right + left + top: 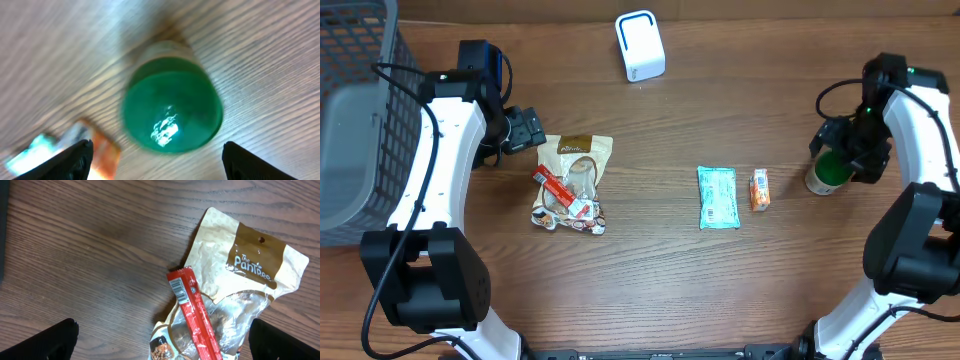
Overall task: Scan the item barcode
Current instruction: 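Carry the jar right and set it down near the table edge, then move the right gripper left over the brown snack bag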
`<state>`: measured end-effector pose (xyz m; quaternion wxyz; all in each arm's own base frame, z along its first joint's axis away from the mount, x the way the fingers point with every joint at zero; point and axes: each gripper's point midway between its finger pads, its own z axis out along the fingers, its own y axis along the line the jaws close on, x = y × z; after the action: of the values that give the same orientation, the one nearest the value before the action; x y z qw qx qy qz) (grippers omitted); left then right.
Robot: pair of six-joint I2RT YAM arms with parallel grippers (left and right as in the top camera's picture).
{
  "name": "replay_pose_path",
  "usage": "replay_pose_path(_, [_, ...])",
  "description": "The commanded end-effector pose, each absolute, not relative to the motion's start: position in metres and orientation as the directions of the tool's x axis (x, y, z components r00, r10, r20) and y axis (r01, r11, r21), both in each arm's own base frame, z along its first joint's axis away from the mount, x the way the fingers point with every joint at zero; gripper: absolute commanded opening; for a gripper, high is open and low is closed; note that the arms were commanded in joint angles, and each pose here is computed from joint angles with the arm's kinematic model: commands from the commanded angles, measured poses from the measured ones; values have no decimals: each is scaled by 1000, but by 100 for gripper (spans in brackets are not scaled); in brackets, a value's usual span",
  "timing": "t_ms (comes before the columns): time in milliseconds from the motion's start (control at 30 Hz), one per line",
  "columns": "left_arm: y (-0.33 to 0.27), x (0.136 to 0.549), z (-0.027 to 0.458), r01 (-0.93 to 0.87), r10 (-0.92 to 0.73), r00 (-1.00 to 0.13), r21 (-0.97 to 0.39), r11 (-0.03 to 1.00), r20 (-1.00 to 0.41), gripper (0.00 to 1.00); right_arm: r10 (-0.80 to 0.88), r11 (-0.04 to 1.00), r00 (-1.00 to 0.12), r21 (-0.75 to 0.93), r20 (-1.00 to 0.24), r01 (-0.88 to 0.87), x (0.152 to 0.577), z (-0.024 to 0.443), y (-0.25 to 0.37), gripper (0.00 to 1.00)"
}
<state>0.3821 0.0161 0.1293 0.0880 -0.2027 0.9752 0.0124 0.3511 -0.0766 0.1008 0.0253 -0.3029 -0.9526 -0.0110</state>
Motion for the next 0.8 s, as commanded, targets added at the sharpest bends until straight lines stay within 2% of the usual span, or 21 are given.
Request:
replay_pose_path(0, [17, 387, 137, -385, -379, -903, -14, 923, -202, 100, 481, 866, -877, 158, 2, 475, 373, 141, -43, 84])
replay_pose_path(100, [17, 387, 137, -385, -379, -903, -14, 923, -203, 100, 382, 889, -924, 275, -10, 365, 382, 159, -4, 81])
replay_pose_path(233, [17, 387, 137, -385, -379, -903, -14, 923, -203, 100, 266, 876, -964, 419, -11, 237, 388, 170, 61, 72])
replay_pose_path(467, [17, 387, 137, -385, -379, -903, -14, 923, -203, 100, -7, 888, -993, 455, -116, -60, 382, 169, 174, 49])
replay_pose_path(767, [17, 387, 137, -385, -379, -903, -14, 923, -202, 100, -316, 820, -931, 441, -184, -365, 333, 150, 299, 49])
